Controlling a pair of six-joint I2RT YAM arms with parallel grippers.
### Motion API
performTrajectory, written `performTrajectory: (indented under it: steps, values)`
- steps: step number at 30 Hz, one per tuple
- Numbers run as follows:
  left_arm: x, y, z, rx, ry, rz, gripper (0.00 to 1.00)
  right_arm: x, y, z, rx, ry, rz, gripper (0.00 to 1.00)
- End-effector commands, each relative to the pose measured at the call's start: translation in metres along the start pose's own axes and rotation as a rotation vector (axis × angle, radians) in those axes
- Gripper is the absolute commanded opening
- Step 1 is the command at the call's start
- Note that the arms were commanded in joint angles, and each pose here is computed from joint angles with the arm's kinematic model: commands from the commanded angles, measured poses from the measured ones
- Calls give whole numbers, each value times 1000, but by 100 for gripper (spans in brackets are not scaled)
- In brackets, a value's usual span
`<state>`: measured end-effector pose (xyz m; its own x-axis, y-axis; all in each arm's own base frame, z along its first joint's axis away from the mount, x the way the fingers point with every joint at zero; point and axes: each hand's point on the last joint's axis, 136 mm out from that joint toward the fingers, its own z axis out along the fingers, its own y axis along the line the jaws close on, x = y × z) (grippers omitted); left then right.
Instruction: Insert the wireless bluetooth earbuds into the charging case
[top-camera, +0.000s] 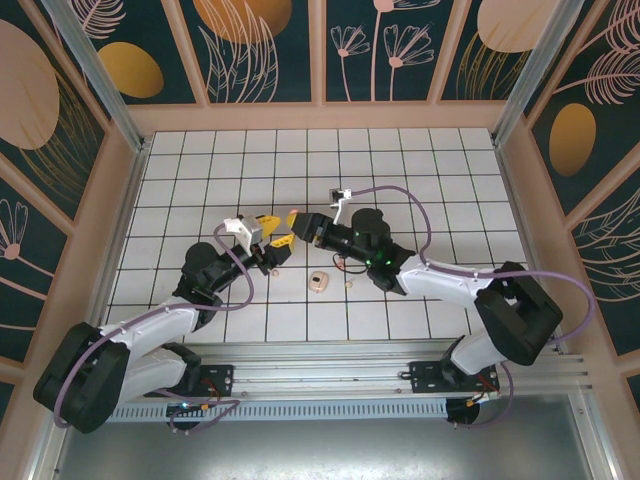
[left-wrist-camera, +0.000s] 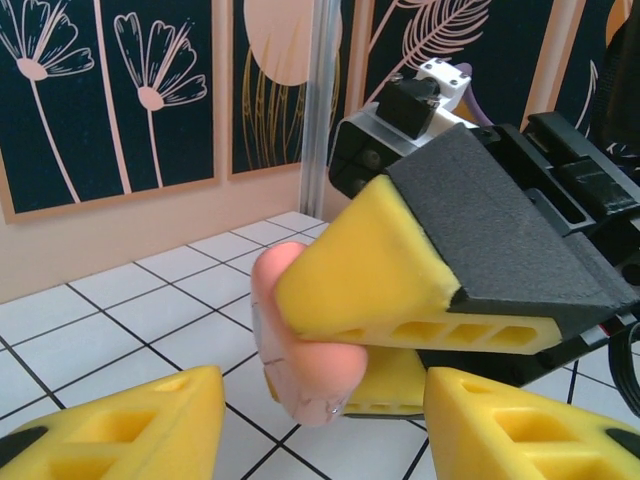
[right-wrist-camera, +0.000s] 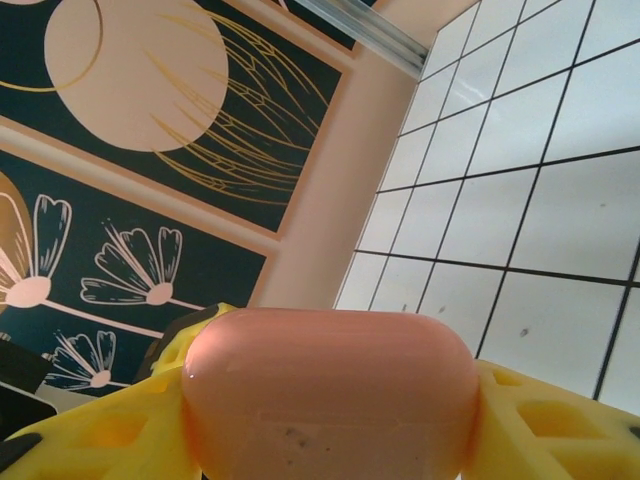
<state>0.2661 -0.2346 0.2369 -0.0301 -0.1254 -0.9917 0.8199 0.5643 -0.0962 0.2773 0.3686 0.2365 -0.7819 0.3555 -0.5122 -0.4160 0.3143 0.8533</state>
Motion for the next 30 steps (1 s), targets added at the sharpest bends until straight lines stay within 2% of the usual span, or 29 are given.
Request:
performTrajectory:
  steps: [1, 18, 27, 30]
  values:
    - [-6, -10, -1, 42, -28, 38, 55, -10, 34, 7, -121, -24, 12, 52]
    - [-14, 5, -2, -54, -42, 26, 51, 10, 49, 10, -170, 55, 31, 52]
    - [-17, 2, 0, -39, -24, 15, 33, 13, 51, 8, -150, 68, -3, 53]
    - [-19, 1, 4, -23, -8, -21, 26, 6, 53, 0, -142, 24, -40, 62]
